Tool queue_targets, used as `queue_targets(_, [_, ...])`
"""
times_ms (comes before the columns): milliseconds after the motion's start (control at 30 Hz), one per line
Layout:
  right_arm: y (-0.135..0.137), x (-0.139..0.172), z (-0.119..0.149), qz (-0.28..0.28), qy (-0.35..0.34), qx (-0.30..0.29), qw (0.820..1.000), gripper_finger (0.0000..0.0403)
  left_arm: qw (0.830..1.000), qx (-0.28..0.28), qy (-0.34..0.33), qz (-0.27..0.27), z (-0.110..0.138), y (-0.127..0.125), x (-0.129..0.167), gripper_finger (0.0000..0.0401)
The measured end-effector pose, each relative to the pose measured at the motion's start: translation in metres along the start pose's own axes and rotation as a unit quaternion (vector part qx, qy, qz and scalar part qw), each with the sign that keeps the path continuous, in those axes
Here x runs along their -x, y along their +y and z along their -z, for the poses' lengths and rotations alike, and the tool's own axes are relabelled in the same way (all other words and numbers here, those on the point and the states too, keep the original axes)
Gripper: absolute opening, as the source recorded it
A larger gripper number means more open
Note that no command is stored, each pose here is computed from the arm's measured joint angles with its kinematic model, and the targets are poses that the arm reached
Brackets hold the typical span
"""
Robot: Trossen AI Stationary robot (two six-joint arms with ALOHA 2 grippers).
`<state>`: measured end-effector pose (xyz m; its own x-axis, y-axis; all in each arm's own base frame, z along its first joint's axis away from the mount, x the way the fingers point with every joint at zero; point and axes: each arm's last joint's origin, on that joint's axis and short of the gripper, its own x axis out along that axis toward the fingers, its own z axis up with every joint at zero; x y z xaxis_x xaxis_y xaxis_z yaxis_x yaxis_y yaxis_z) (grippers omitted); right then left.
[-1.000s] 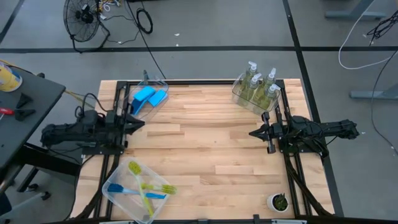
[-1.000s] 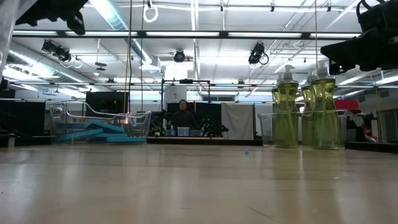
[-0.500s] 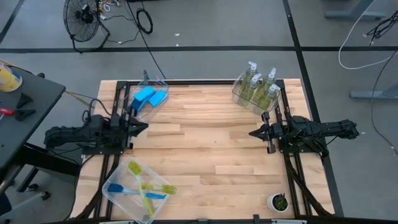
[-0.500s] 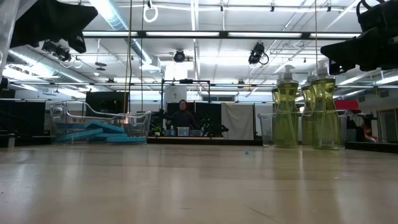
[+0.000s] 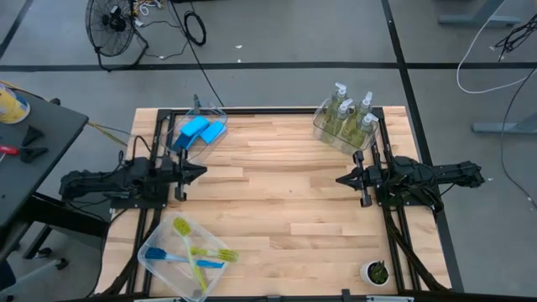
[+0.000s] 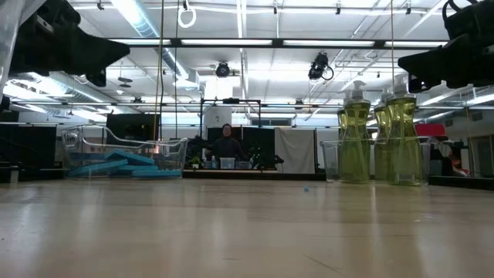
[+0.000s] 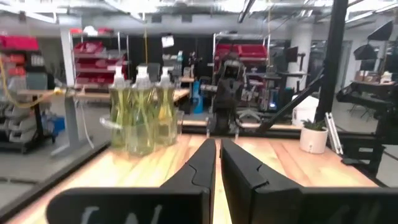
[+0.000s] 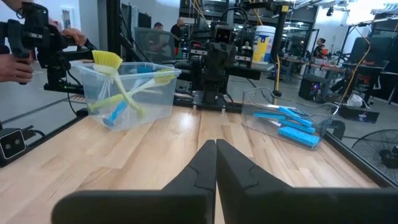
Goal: Pick & Place Kitchen Sink Supplies
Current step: Return to Home Position
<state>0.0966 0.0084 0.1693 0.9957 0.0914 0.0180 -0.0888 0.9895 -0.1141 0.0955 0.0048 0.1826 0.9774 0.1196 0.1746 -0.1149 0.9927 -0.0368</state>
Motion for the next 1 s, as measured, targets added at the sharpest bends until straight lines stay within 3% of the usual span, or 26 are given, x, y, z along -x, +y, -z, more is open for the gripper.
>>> queue_targets(300, [0.000, 0.000, 0.000, 0.000, 0.000, 0.000, 1.000, 0.0011, 0.998, 0.021, 0.060, -0.011, 0.012, 0.001, 0.001, 0.0030])
queue_targets(1000, [0.000, 0.000, 0.000, 0.000, 0.000, 0.000, 1.000, 0.0011, 0.998, 0.016, 0.065, 0.001, 0.013, 0.002, 0.000, 0.0030])
